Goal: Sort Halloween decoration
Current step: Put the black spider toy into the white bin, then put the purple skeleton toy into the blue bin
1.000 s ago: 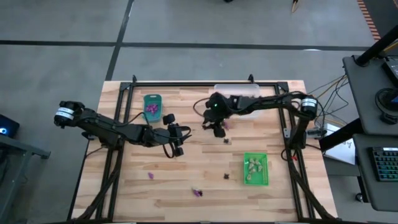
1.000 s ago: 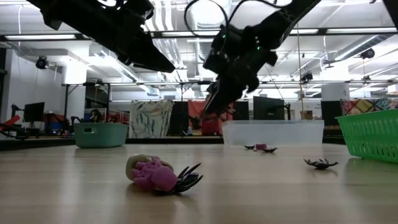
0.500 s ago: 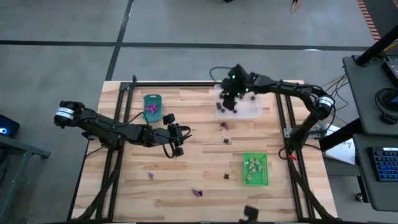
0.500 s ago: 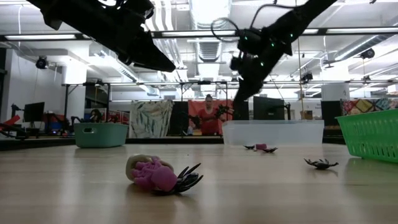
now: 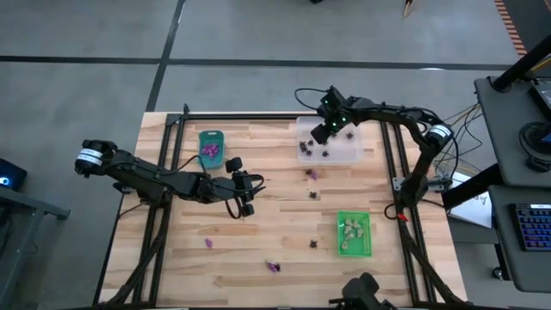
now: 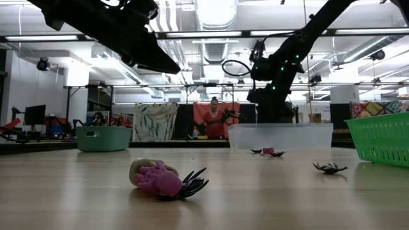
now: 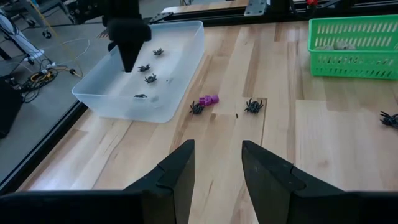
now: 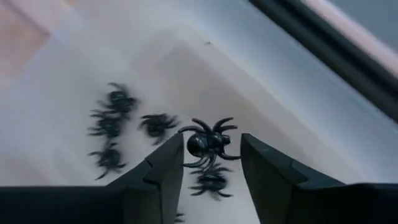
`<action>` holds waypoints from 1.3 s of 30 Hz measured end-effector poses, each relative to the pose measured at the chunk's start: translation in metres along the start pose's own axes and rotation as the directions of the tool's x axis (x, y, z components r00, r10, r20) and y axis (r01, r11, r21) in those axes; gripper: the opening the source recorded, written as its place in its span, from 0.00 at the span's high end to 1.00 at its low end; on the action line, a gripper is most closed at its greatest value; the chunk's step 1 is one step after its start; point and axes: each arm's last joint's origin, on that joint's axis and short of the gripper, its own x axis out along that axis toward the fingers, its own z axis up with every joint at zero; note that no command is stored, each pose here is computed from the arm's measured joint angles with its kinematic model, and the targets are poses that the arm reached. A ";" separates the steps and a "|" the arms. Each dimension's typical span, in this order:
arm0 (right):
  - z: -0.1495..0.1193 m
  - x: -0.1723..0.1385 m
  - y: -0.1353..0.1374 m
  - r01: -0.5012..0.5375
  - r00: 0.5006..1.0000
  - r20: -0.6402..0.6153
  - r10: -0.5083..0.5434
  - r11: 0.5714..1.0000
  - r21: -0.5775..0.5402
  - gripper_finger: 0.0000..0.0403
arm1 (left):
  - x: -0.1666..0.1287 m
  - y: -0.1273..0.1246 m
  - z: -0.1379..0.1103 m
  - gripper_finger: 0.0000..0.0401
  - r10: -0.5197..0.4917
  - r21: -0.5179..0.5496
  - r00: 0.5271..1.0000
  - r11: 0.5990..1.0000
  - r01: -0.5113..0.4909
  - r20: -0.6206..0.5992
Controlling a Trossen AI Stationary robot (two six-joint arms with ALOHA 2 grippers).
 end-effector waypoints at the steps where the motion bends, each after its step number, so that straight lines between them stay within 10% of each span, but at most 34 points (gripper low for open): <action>1: 0.000 0.000 -0.001 0.022 1.000 0.001 -0.022 1.000 0.000 0.60 | 0.000 0.000 0.000 0.71 0.000 0.000 1.000 1.000 0.000 0.000; 20: -0.004 -0.054 0.027 -0.009 0.998 0.064 0.011 0.999 -0.036 0.51 | 0.000 -0.003 -0.002 0.71 -0.108 -0.136 0.994 0.985 0.103 -0.032; 27: -0.012 -0.099 0.064 -0.070 0.980 0.178 0.094 0.989 -0.134 0.51 | -0.008 0.000 0.016 0.71 -0.104 -0.280 0.963 0.959 0.031 -0.248; 39: -0.031 -0.130 0.113 -0.148 0.948 0.228 0.223 0.941 -0.303 0.51 | -0.055 -0.019 0.022 0.71 -0.253 -0.623 0.737 0.732 -0.278 -0.626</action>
